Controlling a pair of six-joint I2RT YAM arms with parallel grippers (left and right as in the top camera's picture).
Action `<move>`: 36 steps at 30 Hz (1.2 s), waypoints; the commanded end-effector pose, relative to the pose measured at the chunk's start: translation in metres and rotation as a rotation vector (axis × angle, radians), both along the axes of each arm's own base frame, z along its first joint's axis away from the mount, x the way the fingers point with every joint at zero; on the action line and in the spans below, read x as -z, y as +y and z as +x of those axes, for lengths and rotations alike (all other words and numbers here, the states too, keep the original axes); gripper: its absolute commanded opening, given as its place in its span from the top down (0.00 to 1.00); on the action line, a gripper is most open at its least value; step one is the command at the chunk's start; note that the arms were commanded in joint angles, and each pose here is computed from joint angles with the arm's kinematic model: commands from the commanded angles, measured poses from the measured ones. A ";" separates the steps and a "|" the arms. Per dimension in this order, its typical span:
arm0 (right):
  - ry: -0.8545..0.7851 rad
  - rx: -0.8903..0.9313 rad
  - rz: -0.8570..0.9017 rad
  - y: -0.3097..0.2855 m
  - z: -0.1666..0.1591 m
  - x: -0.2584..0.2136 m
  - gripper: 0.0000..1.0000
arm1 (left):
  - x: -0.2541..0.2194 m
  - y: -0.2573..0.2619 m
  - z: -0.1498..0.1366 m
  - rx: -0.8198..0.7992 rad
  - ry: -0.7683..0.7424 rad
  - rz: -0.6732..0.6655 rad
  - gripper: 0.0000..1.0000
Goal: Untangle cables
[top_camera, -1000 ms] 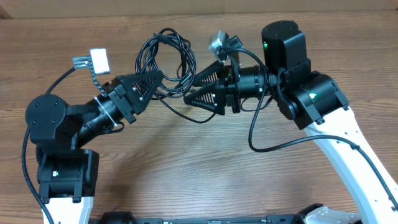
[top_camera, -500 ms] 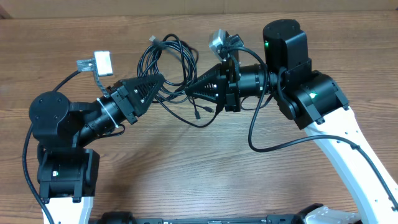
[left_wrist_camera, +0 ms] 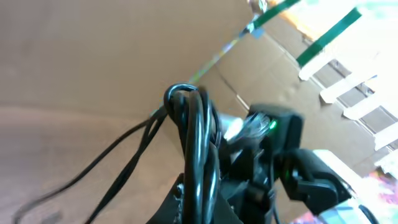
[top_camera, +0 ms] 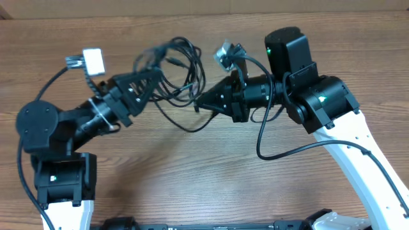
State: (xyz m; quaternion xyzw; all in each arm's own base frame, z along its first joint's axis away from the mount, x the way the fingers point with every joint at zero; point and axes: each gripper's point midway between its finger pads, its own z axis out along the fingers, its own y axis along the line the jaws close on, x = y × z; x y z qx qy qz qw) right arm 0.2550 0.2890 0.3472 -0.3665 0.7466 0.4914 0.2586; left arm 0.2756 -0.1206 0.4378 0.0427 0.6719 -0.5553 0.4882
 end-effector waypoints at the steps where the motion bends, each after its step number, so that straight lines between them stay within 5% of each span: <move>1: -0.057 0.050 -0.052 -0.005 0.012 0.007 0.96 | -0.014 0.005 -0.007 -0.001 -0.019 -0.013 0.94; 9: -0.037 0.087 -0.105 -0.010 0.014 0.017 0.96 | -0.015 0.013 -0.010 0.008 -0.018 -0.010 0.95; 10: -0.045 0.063 -0.074 -0.007 0.012 0.011 0.87 | -0.014 0.013 -0.011 0.017 -0.016 -0.008 0.95; 11: -0.055 0.029 -0.034 -0.003 0.009 0.003 0.62 | -0.014 0.012 -0.012 0.024 -0.015 -0.007 0.95; 12: -0.065 -0.004 0.004 0.000 0.005 -0.004 0.48 | -0.014 0.012 -0.012 0.025 -0.017 -0.005 0.95; 13: -0.079 -0.044 0.050 0.004 0.000 -0.013 0.43 | -0.014 0.012 -0.012 0.025 -0.017 -0.005 0.95; 20: -0.131 -0.199 0.197 0.015 -0.021 -0.044 0.41 | -0.002 0.017 -0.003 -0.025 0.068 -0.031 0.96; 26: -0.153 -0.211 0.194 0.023 -0.025 -0.044 0.53 | -0.001 0.014 0.001 -0.036 0.119 -0.073 0.95; 36: -0.175 -0.191 0.179 0.027 -0.022 -0.042 0.47 | -0.003 0.006 0.007 -0.066 0.162 -0.129 0.96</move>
